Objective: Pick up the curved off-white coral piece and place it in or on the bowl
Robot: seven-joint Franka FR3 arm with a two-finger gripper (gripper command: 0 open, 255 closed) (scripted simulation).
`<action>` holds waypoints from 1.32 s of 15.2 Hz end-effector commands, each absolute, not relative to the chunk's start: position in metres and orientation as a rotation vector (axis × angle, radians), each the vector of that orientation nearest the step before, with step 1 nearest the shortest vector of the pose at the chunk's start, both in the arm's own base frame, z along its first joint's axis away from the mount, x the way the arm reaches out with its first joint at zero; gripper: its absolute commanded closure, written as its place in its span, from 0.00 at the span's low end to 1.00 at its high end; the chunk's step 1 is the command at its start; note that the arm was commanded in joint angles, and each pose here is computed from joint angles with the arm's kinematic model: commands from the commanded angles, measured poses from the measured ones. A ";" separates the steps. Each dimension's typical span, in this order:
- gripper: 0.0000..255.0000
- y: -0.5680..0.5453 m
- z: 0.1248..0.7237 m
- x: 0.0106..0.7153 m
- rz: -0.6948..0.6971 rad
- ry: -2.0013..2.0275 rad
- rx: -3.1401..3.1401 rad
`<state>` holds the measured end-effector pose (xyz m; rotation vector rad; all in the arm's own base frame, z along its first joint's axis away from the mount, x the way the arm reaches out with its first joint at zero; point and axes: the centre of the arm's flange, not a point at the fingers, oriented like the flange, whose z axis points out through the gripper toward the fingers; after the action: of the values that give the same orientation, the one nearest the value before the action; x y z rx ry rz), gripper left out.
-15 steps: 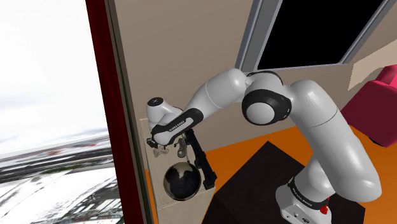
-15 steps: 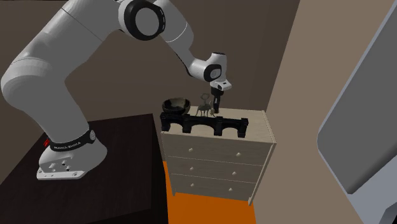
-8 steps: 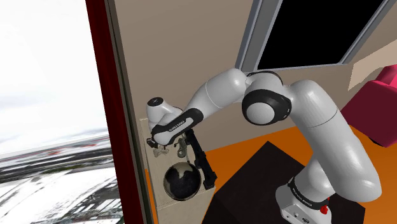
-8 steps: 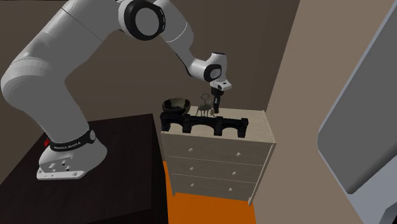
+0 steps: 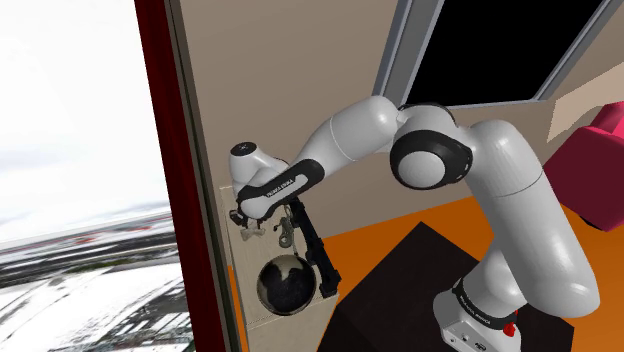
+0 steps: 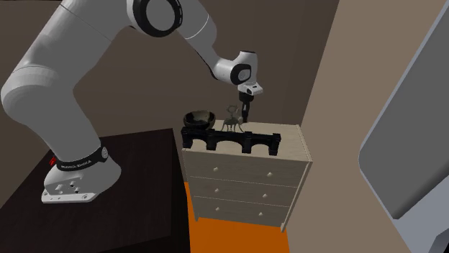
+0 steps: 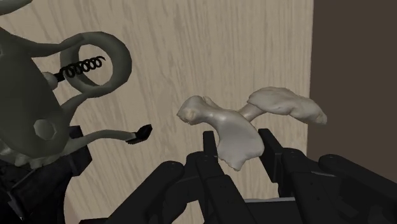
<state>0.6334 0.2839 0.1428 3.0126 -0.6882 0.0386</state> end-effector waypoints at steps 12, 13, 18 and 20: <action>1.00 0.284 0.212 0.633 0.038 -0.688 3.013; 1.00 0.284 0.217 0.633 0.038 -0.688 3.013; 1.00 0.284 0.244 0.633 0.038 -0.688 3.013; 1.00 0.284 0.254 0.633 0.038 -0.688 3.013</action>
<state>0.6337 0.2839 0.2489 3.0128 -0.6881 0.0386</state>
